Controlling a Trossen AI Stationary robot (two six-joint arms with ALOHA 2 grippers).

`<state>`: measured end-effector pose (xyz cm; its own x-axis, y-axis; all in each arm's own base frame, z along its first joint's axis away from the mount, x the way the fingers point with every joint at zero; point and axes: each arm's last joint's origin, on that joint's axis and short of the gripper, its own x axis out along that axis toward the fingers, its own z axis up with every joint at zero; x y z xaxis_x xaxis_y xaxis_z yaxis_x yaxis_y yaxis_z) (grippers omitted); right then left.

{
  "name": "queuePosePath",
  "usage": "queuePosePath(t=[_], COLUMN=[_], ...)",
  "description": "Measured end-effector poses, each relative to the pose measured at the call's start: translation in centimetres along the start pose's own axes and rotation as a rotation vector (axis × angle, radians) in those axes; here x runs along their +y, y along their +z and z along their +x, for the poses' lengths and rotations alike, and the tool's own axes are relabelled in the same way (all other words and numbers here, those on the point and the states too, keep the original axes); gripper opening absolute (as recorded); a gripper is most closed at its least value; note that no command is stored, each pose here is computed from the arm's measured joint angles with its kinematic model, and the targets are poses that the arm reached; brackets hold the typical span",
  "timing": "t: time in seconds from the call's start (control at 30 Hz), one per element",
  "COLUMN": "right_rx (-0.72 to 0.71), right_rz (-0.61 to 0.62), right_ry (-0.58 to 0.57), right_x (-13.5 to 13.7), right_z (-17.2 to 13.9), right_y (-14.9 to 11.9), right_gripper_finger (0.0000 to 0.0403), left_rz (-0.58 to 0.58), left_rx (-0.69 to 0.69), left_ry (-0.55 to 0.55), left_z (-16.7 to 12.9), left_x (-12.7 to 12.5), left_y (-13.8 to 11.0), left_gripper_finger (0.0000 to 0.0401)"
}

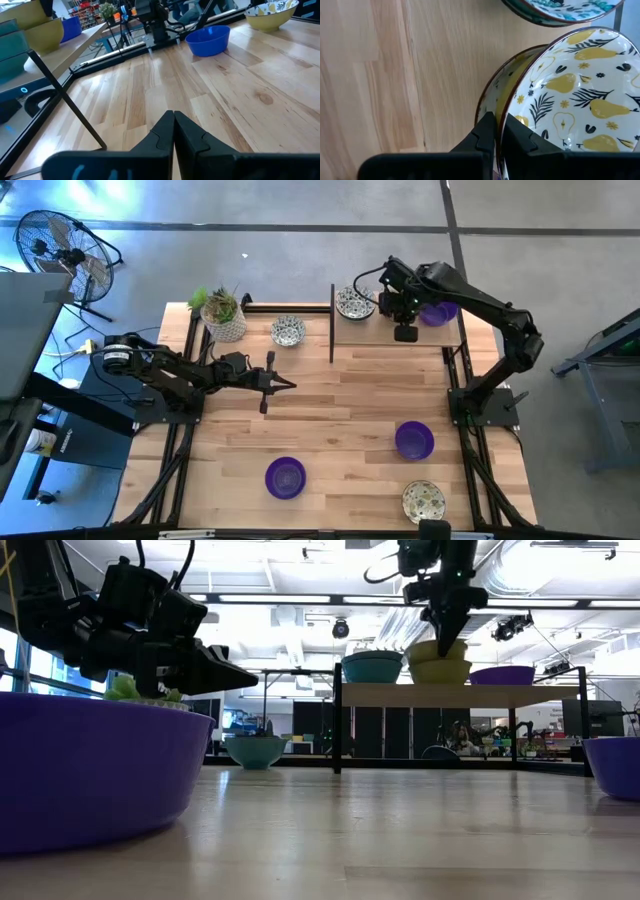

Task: Pick & Place Mini bowls
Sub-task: Stack the top white patterned bowl on the white patterned bowl on the shelf

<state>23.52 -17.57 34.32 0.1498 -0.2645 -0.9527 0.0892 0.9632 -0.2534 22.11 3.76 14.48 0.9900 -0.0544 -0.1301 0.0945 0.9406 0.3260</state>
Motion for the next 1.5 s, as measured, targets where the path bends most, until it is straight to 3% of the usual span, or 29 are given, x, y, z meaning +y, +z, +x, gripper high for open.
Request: queuePosePath(t=[0.5, 1.17, 1.3, 1.5], right_rx=[0.016, 0.006, -0.026, -0.018], right_rz=[0.006, 0.057, 0.084, 0.085], right_ry=[0.005, -0.013, 0.02, 0.023], right_x=[-0.1, 0.1, 0.3, 0.2], right_z=[0.0, -0.7, -1.2, -1.0], right_y=[-0.2, -0.5, -0.8, -0.8], right_gripper_finger=[0.0018, 0.0102, 0.009, 0.0023], left_rz=[0.0, 0.0, 0.0, -0.001], left_rx=[0.0, 0.0, 0.0, 0.0], left_ry=[0.0, 0.0, 0.0, 0.0], left_z=[0.0, 0.0, 0.0, 0.0], left_x=[0.0, 0.0, 0.0, 0.0], left_y=[0.0, 0.0, 0.0, 0.0], left_gripper_finger=[0.0001, 0.0001, 0.0001, 0.0001])
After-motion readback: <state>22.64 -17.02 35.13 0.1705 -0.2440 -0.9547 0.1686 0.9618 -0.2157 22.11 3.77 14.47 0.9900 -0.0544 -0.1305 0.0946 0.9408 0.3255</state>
